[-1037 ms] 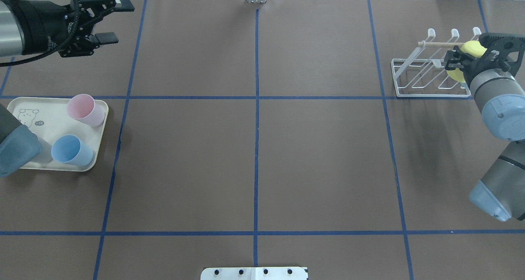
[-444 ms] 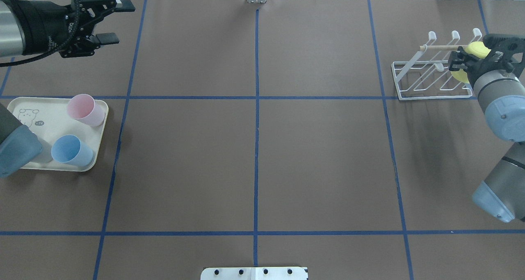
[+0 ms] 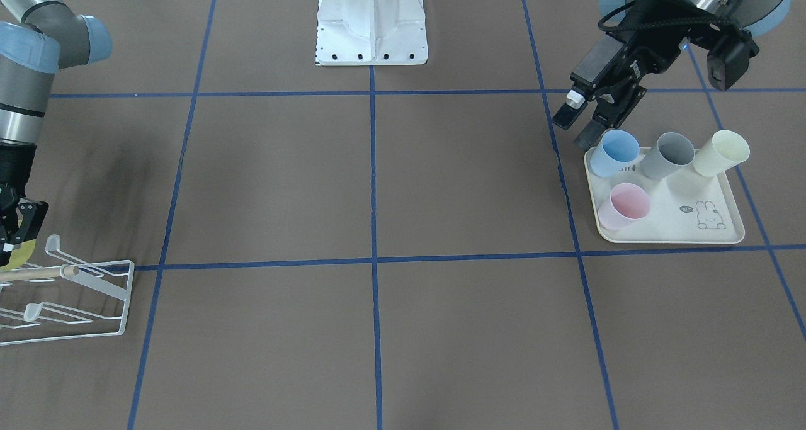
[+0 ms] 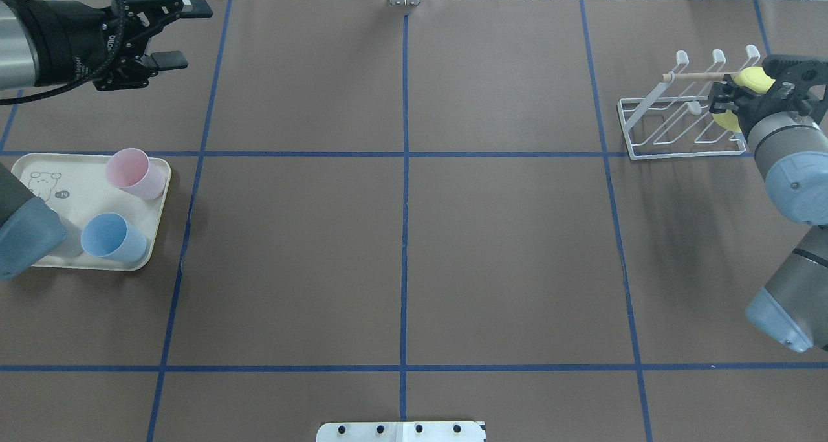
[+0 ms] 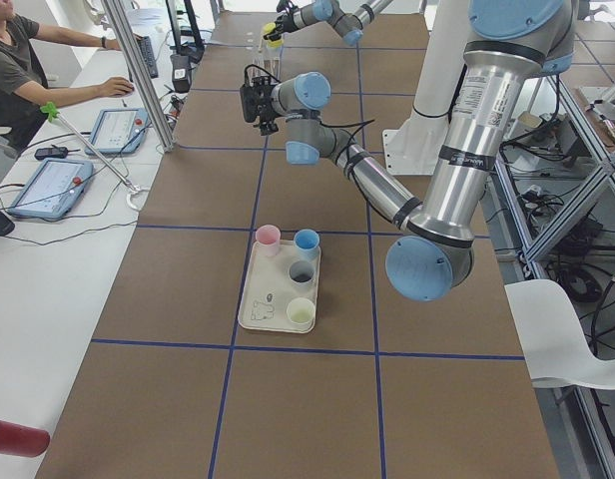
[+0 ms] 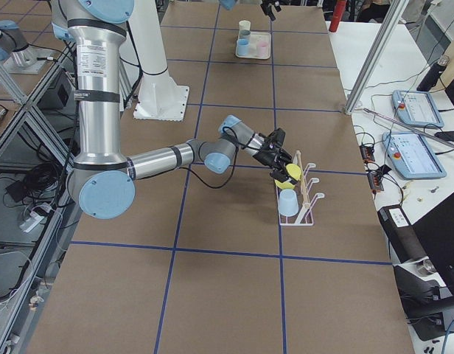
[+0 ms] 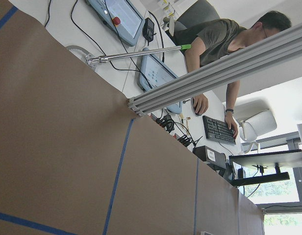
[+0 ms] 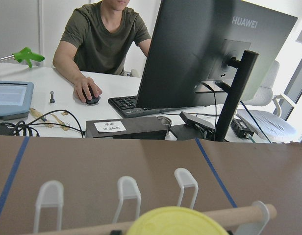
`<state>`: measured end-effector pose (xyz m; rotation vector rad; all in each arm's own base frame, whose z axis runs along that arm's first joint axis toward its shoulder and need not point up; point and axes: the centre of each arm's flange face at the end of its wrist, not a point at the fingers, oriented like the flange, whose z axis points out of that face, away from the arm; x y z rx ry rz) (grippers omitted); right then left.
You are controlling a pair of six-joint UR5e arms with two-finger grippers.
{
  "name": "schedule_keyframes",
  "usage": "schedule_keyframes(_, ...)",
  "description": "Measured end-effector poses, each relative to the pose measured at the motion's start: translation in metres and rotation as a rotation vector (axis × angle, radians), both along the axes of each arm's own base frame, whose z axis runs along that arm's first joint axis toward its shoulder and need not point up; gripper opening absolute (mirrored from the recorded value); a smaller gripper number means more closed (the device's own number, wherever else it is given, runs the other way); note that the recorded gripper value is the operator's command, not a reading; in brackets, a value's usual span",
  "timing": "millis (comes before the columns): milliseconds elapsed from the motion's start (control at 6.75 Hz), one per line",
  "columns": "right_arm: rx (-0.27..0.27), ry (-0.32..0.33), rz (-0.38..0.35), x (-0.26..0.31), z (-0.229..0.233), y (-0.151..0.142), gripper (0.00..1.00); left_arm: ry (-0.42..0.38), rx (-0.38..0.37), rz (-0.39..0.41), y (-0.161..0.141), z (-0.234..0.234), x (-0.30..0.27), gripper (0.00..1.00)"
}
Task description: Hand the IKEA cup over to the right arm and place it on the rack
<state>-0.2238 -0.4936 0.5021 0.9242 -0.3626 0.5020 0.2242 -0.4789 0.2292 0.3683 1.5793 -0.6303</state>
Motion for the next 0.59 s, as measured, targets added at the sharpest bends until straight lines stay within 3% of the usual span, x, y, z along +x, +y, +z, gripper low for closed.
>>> schedule_keyframes(593, 0.012, 0.033, -0.010, 0.0024, -0.0027, -0.0005, 1.00, -0.005, 0.001, 0.000, -0.0003, 0.0013, 0.0004, 0.99)
